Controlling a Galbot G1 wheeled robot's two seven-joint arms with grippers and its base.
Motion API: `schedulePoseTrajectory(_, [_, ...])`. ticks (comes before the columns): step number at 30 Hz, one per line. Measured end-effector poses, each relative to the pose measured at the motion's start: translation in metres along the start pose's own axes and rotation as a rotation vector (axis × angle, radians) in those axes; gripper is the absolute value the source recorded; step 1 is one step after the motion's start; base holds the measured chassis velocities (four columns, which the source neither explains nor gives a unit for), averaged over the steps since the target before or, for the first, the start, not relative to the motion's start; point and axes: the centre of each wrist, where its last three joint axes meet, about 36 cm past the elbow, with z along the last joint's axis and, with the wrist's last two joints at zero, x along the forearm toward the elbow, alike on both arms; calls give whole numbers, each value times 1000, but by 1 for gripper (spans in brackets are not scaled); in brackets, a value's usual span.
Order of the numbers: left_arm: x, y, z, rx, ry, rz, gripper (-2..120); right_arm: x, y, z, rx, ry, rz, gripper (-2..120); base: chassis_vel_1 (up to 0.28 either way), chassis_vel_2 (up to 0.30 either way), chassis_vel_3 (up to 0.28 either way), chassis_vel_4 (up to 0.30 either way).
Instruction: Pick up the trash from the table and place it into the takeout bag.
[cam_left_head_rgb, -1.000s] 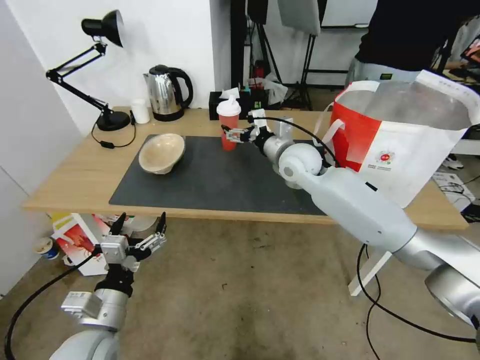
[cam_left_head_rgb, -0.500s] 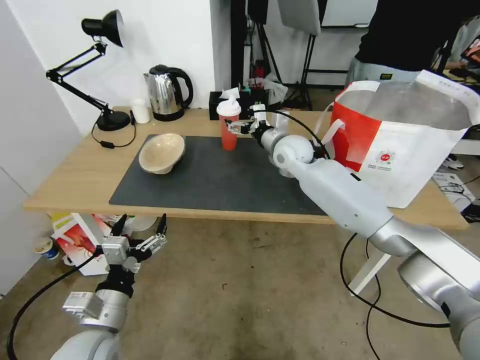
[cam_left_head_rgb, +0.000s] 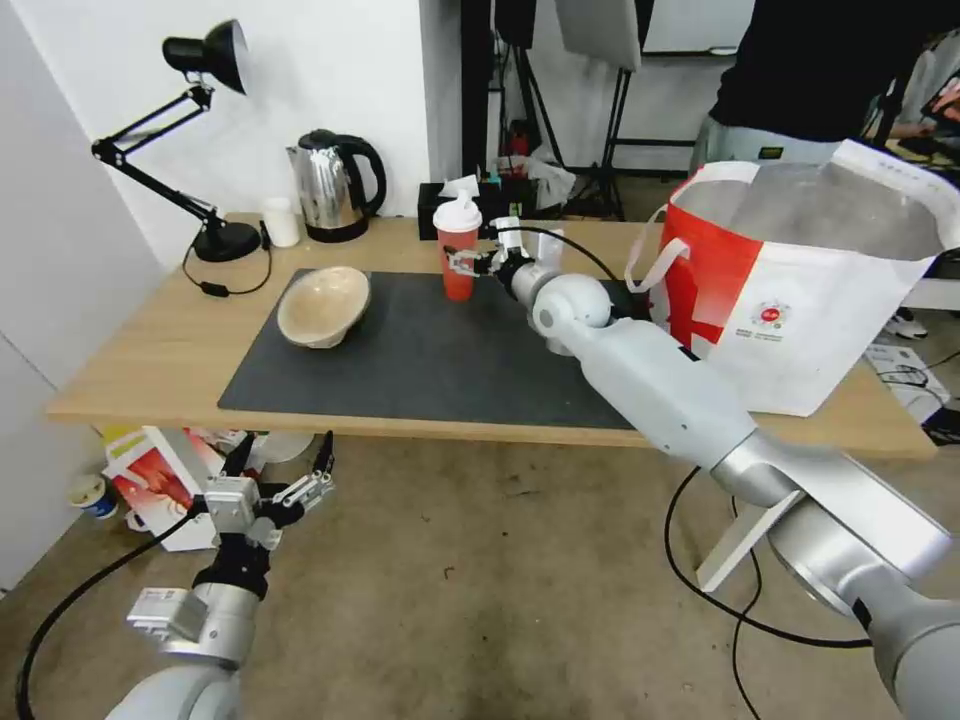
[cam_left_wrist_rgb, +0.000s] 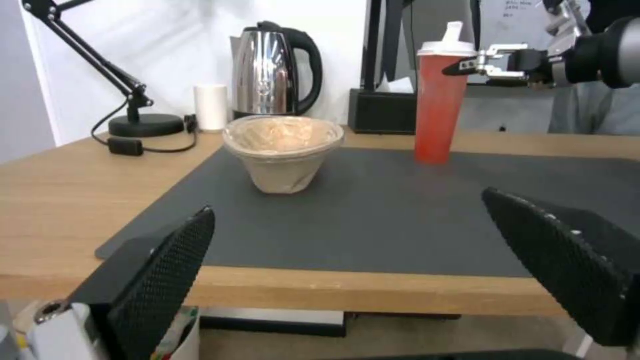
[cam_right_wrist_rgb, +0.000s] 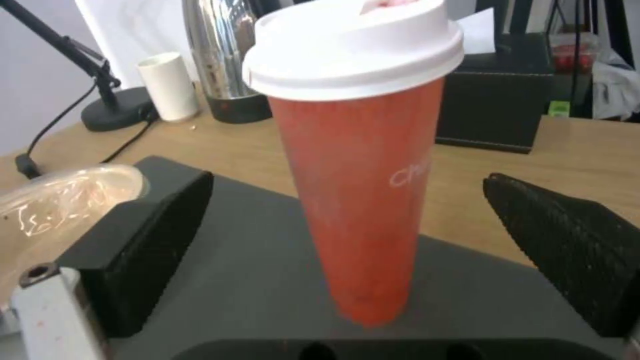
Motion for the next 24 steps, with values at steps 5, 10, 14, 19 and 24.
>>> schedulePoseTrajectory(5, [0,0,0,-1,-2,2,100,-4,3,1,0,5,-2,100,0,0,0,0])
schedulePoseTrajectory(10, [-2,-1,0,3,-5,7,100,-11,3,-1,7,7,0,100,0,0,0,0])
schedulePoseTrajectory(14, [-4,-2,1,6,-7,10,100,-18,2,-1,10,11,3,100,0,0,0,0])
schedulePoseTrajectory(19, [-7,-4,1,14,-10,15,100,-29,-1,-1,8,14,7,100,0,0,0,0])
schedulePoseTrajectory(24, [-6,-2,3,11,-3,14,100,-39,-5,5,-4,19,19,100,0,0,0,0])
